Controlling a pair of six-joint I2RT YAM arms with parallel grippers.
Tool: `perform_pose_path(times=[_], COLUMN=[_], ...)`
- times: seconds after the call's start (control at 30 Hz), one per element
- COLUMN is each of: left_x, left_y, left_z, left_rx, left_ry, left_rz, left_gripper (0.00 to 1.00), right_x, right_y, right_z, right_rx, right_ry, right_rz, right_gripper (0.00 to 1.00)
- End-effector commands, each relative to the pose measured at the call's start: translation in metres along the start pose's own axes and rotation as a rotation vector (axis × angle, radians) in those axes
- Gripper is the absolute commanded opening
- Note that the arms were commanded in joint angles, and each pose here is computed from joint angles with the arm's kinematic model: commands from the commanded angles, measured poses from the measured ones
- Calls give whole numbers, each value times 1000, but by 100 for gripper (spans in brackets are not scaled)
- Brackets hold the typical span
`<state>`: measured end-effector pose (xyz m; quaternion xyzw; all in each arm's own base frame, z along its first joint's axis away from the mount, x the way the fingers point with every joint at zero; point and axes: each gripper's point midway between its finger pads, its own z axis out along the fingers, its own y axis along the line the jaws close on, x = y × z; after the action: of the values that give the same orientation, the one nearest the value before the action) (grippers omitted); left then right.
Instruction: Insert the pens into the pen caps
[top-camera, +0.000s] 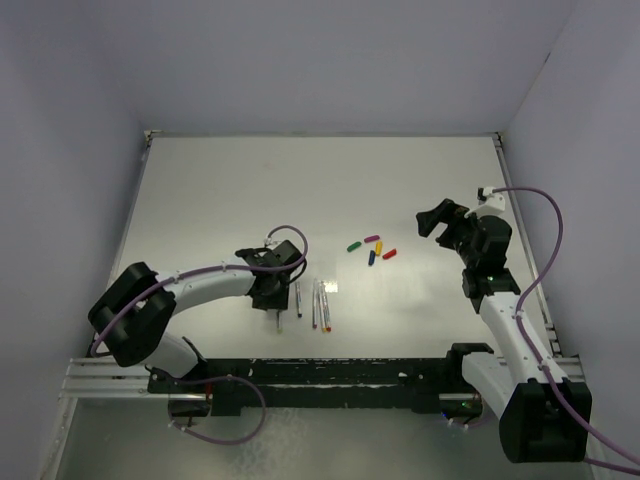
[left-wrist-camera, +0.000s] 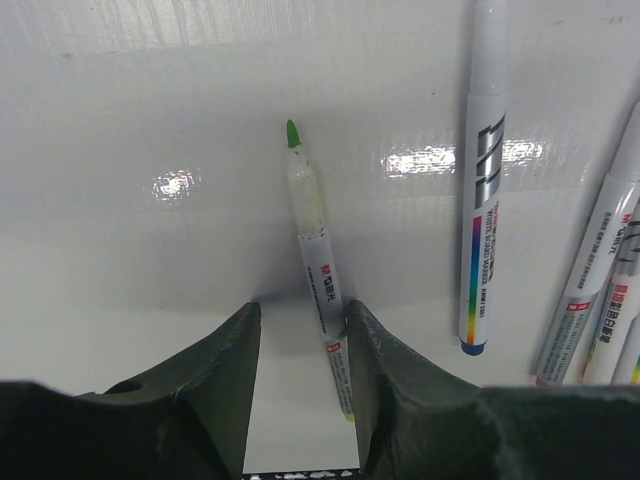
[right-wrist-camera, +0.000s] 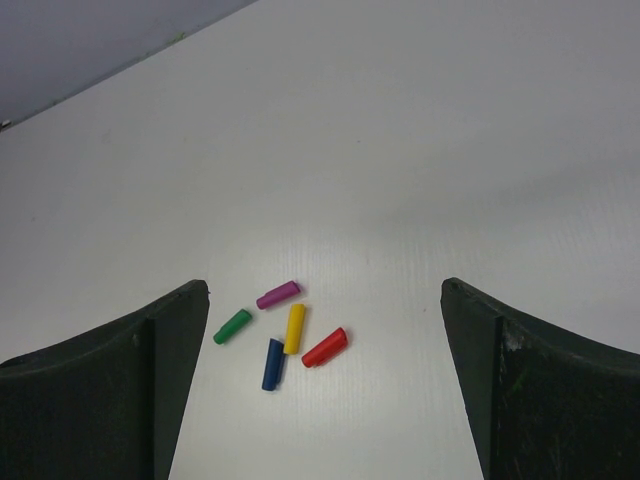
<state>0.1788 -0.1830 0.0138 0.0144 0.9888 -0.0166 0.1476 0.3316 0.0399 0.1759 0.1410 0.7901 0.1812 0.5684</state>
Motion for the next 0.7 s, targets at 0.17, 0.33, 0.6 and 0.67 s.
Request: perform_pose_path(times=[0.17, 0.33, 0.6, 0.67], left_x=[-4, -2, -3, -3], left_y=[4, 5, 2, 1], left_z=[-4, -2, 4, 5], left_rx=[-44, -48, -48, -45], left_ry=[0, 11, 10, 16], left_rz=[14, 23, 27, 30], left_gripper=[43, 43, 42, 42], right_x=[-27, -28, -31, -31], right_y=[14, 15, 15, 15], right_z=[1, 1, 1, 1], right_rx=[-45, -48, -45, -44], right_ry=[-68, -75, -82, -80], right_rz=[-28, -21, -29, -29], right_gripper=[100, 100, 100, 100])
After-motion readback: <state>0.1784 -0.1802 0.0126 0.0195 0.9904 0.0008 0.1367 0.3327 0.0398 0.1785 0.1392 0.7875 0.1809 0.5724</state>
